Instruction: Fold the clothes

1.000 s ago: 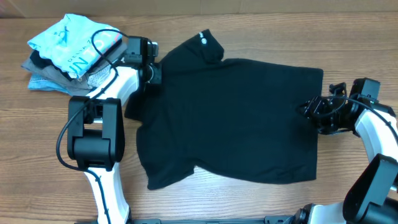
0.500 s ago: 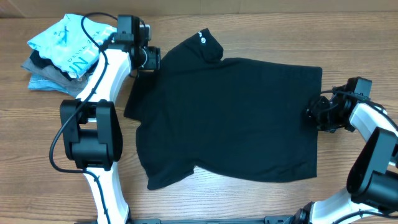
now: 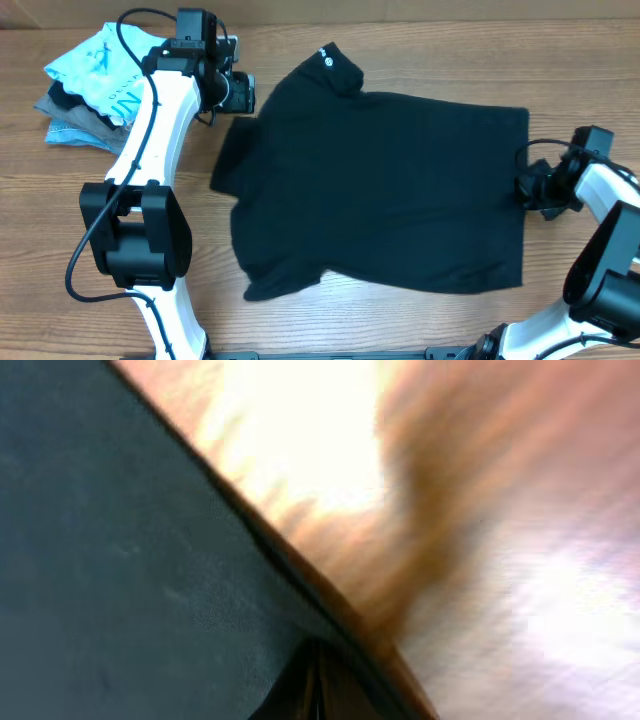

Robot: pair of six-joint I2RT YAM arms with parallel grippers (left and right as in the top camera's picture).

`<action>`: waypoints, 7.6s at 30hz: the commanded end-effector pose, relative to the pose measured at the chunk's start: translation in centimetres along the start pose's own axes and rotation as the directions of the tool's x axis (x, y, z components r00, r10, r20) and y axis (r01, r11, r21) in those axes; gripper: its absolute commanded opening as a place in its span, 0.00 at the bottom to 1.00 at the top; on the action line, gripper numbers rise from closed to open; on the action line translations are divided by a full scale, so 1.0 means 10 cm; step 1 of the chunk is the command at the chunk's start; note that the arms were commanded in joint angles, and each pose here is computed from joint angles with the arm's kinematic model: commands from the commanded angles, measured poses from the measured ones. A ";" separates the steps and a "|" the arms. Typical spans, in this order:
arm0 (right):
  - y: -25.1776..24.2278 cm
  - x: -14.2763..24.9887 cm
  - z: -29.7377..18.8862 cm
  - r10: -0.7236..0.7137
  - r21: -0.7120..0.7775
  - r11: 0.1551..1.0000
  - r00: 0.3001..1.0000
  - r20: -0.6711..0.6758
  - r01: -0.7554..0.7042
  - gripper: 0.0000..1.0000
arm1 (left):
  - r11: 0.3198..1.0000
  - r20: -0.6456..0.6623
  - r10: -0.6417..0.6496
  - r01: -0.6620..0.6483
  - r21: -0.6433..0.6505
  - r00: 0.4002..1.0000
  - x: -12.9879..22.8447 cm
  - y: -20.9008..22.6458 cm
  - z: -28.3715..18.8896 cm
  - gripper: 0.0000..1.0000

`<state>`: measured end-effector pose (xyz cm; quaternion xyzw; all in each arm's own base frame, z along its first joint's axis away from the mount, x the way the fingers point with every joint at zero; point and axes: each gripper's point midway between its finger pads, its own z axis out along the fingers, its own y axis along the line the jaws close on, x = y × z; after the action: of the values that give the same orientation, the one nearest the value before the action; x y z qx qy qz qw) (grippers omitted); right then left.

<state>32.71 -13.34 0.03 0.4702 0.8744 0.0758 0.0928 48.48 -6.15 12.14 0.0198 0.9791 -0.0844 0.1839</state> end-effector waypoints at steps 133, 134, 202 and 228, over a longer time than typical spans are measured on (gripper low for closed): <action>0.09 1.58 -0.34 -0.329 -0.343 0.909 0.911 -0.247 0.236 0.14 | 0.988 0.264 0.061 -0.095 0.120 0.963 0.01 -0.05 -0.66 0.51; 0.07 1.56 -0.37 -0.320 -0.322 0.918 0.913 -0.254 0.232 0.12 | 0.988 0.253 0.061 -0.094 0.120 0.966 0.04 -0.05 -0.66 0.51; -0.60 1.91 -0.46 0.030 0.099 0.995 0.931 -0.362 0.006 0.04 | 0.983 -0.350 -0.023 0.085 0.163 0.937 1.90 -0.47 -1.29 0.56; -0.55 1.85 -0.43 0.021 0.074 0.997 0.941 -0.339 0.004 0.04 | 0.997 -0.525 0.055 -0.079 -0.024 0.849 3.19 -0.79 -0.28 0.49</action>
<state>17.40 -1.02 1.29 0.4605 0.8747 0.1276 -0.0812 17.79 -13.56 5.64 0.0586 0.9886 -0.0936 -0.1024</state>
